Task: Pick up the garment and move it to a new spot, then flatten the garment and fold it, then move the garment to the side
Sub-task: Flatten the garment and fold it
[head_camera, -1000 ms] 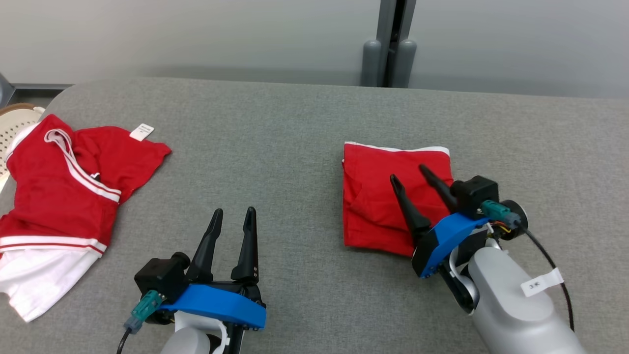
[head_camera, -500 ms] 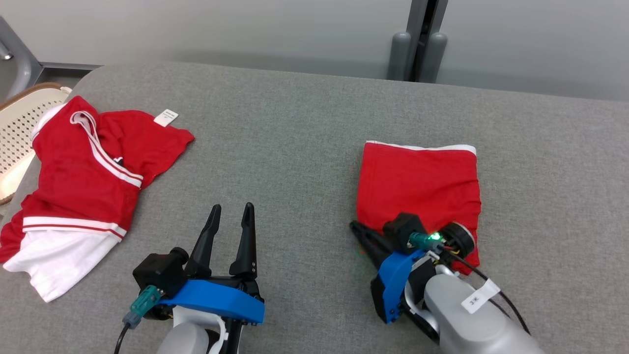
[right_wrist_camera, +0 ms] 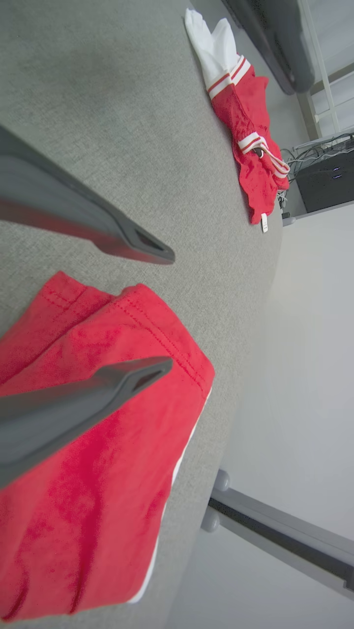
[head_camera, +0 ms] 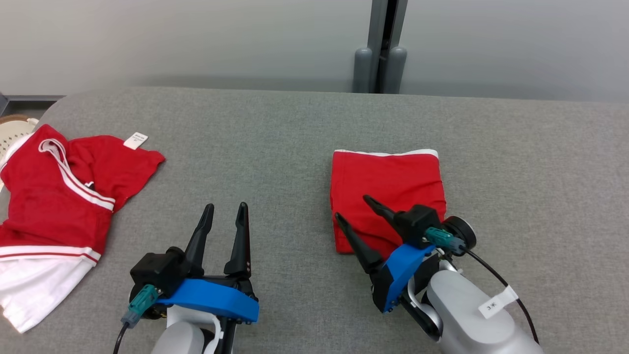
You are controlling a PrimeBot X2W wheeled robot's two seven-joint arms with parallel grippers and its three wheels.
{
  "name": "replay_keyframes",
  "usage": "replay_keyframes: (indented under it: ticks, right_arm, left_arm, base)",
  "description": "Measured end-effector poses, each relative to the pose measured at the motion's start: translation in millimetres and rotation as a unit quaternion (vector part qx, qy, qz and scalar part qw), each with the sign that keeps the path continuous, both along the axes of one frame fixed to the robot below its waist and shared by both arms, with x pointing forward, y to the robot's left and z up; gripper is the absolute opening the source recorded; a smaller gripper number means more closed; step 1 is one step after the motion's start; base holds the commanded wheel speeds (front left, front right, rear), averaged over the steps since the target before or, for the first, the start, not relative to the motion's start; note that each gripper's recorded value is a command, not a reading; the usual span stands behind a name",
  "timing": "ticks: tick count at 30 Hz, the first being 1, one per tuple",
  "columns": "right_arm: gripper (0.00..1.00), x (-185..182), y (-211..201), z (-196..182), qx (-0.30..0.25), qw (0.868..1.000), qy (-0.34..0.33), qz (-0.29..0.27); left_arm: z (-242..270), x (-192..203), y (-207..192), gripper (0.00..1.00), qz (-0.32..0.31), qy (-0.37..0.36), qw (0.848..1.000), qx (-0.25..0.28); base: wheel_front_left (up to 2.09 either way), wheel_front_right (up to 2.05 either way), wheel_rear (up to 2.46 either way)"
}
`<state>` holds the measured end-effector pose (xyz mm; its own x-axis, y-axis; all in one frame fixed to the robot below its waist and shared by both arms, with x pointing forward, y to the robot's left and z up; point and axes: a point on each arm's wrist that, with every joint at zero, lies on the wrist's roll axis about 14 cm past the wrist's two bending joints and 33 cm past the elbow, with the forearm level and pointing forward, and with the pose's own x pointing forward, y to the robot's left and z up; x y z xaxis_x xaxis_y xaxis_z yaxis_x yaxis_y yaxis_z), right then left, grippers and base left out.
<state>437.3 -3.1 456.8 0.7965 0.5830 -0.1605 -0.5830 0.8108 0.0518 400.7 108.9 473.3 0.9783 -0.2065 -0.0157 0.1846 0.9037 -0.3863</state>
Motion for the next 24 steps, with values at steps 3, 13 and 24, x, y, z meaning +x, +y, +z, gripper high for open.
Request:
replay_keyframes:
  ticks: [3, 13, 24]
  right_arm:
    - [1.00, -1, -22, 11, 0.025, 0.999, -0.014, -0.044]
    - [1.00, -29, -120, 19, 0.071, 0.975, -0.036, -0.209]
    - [1.00, -56, -163, 5, 0.065, 0.960, -0.029, -0.272]
  left_arm:
    - [3, 1, 2, 1.00, 0.000, -0.005, 1.000, 0.013]
    - [-8, -17, 3, 1.00, -0.005, 0.007, 0.999, 0.053]
    - [-24, -32, 13, 1.00, 0.008, 0.028, 0.997, 0.069]
  base:
    - [0.00, 0.00, 0.00]
    - [0.00, 0.00, 0.00]
    - [0.00, 0.00, 0.00]
